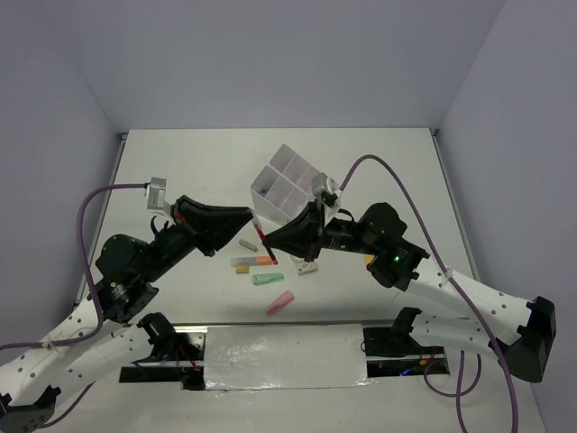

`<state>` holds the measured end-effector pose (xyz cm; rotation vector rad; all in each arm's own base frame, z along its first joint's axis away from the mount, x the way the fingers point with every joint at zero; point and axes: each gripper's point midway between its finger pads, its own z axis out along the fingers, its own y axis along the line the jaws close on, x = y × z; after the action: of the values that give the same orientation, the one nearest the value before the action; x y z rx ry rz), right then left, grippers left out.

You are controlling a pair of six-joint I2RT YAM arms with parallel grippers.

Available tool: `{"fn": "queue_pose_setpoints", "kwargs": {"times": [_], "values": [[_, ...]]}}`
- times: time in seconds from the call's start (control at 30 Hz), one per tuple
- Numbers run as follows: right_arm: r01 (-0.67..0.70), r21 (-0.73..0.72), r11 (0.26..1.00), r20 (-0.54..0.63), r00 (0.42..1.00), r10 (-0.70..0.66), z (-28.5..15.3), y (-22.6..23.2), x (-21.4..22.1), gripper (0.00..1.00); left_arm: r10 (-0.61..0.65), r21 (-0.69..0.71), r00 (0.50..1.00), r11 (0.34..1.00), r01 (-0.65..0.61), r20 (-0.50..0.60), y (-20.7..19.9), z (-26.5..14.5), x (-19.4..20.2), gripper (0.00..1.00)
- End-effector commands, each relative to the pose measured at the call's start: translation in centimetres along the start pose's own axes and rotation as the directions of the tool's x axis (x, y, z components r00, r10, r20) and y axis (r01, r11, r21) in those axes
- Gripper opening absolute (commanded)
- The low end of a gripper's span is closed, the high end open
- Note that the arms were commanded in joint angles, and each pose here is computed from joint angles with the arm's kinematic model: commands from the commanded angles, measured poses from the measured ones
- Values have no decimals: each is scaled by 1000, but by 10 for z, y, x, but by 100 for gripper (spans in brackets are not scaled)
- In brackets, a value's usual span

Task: Sort the stationery into containers
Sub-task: Close the pen cap on the pen.

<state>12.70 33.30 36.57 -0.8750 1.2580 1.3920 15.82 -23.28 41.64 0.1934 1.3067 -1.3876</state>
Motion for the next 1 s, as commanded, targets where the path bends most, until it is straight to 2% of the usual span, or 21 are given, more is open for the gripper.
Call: {"fn": "queue_pose_setpoints", "kwargs": {"times": [0.0,0.13,0.3,0.63,0.97], "values": [[180,-51,982,207,964,-166,1,23,-72,0,-18,-74,992,997,8,-126,20,-3,31,0],[155,-58,986,154,977,-145,6,21,-66,0,43,-51,988,997,-51,-145,16,-3,29,0],[151,-46,987,153,978,-142,5,19,-63,0,70,-54,981,995,-81,-181,18,-3,33,0],[121,-13,993,204,972,-116,5,20,-86,0,57,-74,970,994,-77,-235,36,-5,58,0],[198,-33,980,234,955,-185,7,26,-98,0,-9,-125,965,992,-25,-262,45,-6,72,0]]}}
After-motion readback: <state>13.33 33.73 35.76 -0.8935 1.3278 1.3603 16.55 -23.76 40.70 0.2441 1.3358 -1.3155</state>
